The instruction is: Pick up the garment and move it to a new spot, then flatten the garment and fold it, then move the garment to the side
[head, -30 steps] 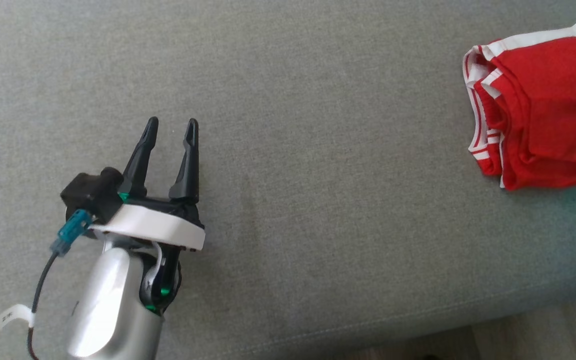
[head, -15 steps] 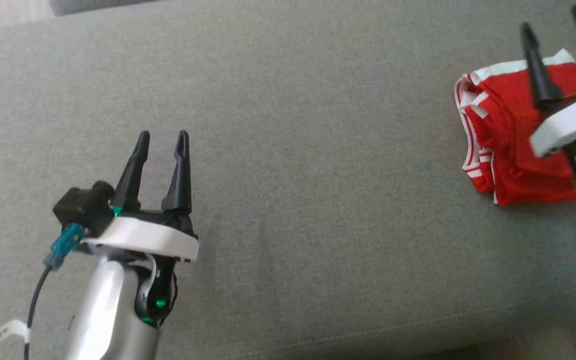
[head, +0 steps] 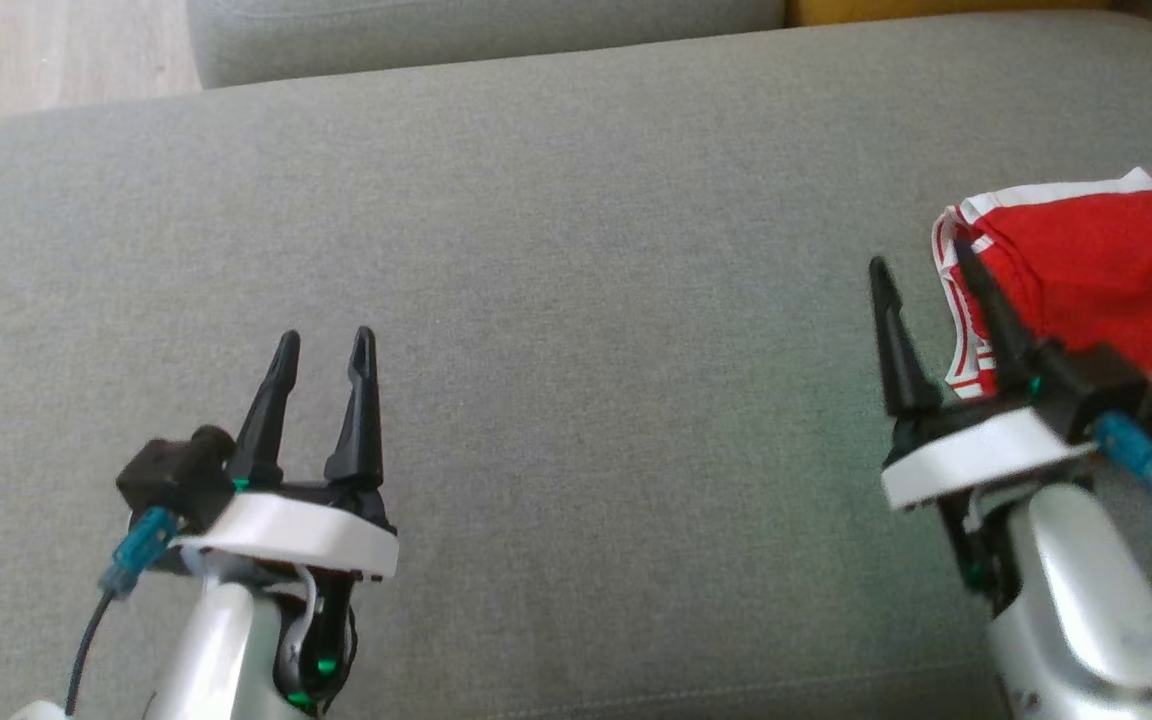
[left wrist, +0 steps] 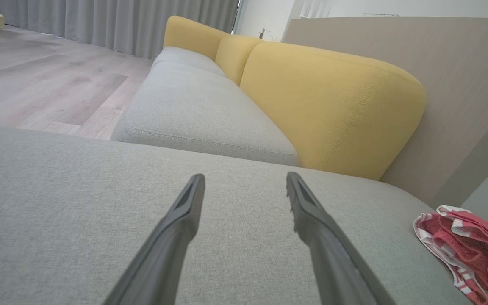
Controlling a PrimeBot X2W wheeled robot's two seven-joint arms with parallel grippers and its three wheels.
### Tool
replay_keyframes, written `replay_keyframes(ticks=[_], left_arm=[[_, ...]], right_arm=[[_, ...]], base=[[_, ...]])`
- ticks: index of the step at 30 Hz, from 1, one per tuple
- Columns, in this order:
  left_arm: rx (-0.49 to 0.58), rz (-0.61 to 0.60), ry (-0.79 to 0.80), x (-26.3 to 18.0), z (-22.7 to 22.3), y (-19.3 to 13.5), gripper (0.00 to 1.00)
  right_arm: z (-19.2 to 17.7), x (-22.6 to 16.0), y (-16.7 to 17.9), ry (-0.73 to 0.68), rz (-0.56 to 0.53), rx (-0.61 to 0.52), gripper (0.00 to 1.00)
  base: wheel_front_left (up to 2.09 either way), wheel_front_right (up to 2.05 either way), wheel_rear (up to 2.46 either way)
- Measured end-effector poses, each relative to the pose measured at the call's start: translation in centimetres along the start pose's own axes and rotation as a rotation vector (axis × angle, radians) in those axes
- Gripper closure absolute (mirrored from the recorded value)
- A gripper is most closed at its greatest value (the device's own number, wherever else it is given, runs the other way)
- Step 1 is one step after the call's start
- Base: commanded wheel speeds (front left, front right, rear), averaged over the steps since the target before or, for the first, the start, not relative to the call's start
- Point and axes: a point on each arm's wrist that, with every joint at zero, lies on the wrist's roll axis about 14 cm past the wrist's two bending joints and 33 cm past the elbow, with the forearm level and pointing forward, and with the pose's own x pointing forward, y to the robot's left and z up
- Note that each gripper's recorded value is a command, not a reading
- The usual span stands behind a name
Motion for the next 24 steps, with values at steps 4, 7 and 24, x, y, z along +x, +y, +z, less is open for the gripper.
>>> replay_keyframes(ticks=[4, 7, 24], left_arm=[[0.008, 0.024, -0.004, -0.9, 0.2, 0.3, 0.0], [0.025, 0.052, -0.012, -1.4, 0.5, 0.7, 0.0], [0.051, 0.133, -0.038, -1.3, 1.3, 2.4, 0.0]], right_arm=[[-1.4, -1.5, 1.0, 0.012, -0.022, 0.05, 0.0], [-2.8, -2.9, 1.1, 0.043, -0.044, 0.067, 0.0], [-2.0, -2.7, 1.3, 0.005, -0.047, 0.063, 0.0]], base=[[0.0, 0.0, 0.0], [0.0, 0.0, 0.0], [0.0, 0.0, 0.0]])
